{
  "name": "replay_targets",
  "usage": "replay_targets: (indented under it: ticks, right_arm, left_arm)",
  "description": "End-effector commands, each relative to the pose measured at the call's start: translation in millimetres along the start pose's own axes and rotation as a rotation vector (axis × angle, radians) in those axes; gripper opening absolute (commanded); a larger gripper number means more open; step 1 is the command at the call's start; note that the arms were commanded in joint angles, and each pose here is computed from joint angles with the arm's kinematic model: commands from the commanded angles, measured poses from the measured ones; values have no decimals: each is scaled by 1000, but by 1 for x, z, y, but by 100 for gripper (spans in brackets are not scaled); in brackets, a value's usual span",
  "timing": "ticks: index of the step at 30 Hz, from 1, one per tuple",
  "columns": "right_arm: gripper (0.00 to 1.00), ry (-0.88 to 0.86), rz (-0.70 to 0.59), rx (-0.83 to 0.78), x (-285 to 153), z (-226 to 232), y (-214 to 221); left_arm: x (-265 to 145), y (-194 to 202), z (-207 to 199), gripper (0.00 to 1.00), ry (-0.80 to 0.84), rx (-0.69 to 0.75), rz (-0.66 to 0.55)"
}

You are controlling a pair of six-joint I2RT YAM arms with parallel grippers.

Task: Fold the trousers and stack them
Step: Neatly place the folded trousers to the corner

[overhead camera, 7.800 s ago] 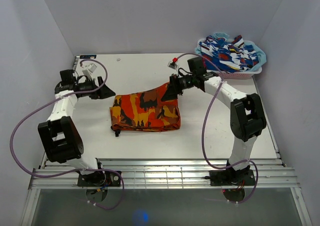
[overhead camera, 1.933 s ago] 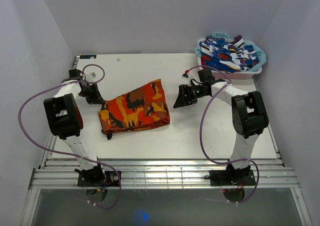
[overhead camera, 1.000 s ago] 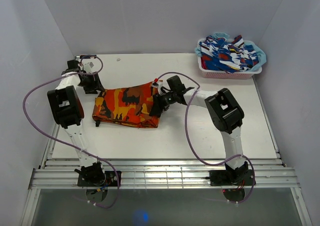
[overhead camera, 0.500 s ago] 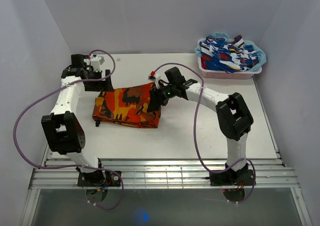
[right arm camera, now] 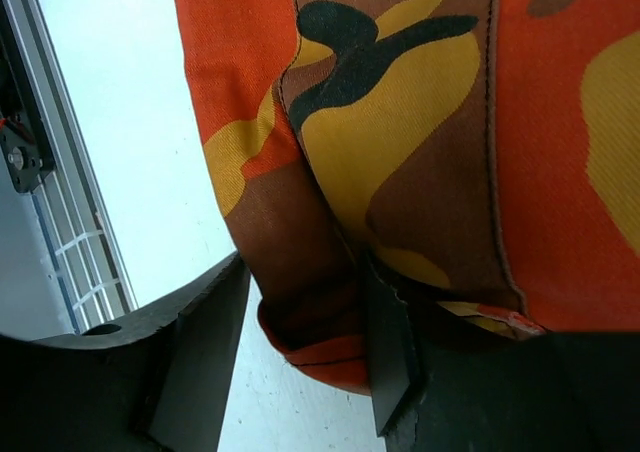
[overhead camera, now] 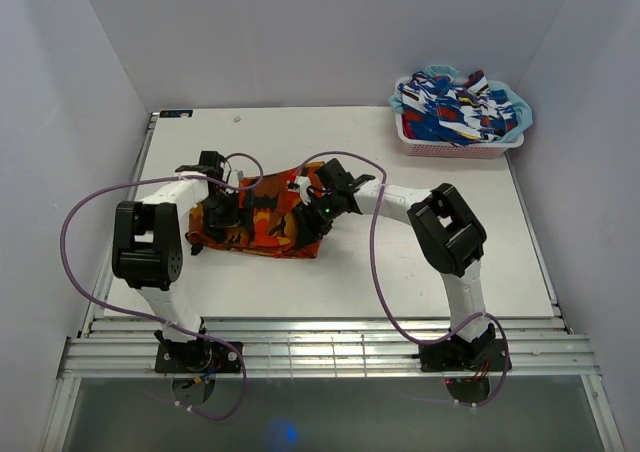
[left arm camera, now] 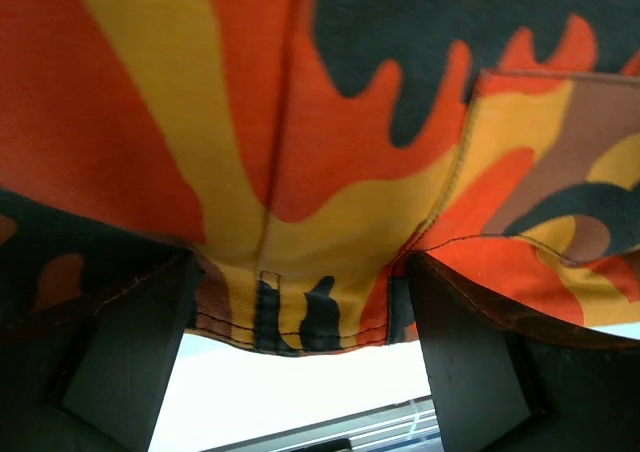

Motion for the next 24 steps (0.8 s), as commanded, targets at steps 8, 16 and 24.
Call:
replay_targets:
  ticks: [8, 16, 24]
  right_arm:
    - [82, 81, 61, -49, -31, 3, -2]
    - [94, -14, -282, -220, -133, 44, -115]
    - [95, 138, -285, -91, -178, 4, -62]
  left_arm:
    - [9, -33, 78, 98, -227, -150, -84]
    - [-74, -77, 3, 98, -25, 25, -327]
    - [-73, -46, -48, 98, -18, 1, -280]
Point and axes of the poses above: each gripper's point midway between its finger pads, its own x axis out along the fingers, its own z axis along the line the jaws close on, y = z × x, the point moved 2 cm from there along -x, back along the fingers, and after that the axes turned 9 degrees about -x, right-handed, at the moved point
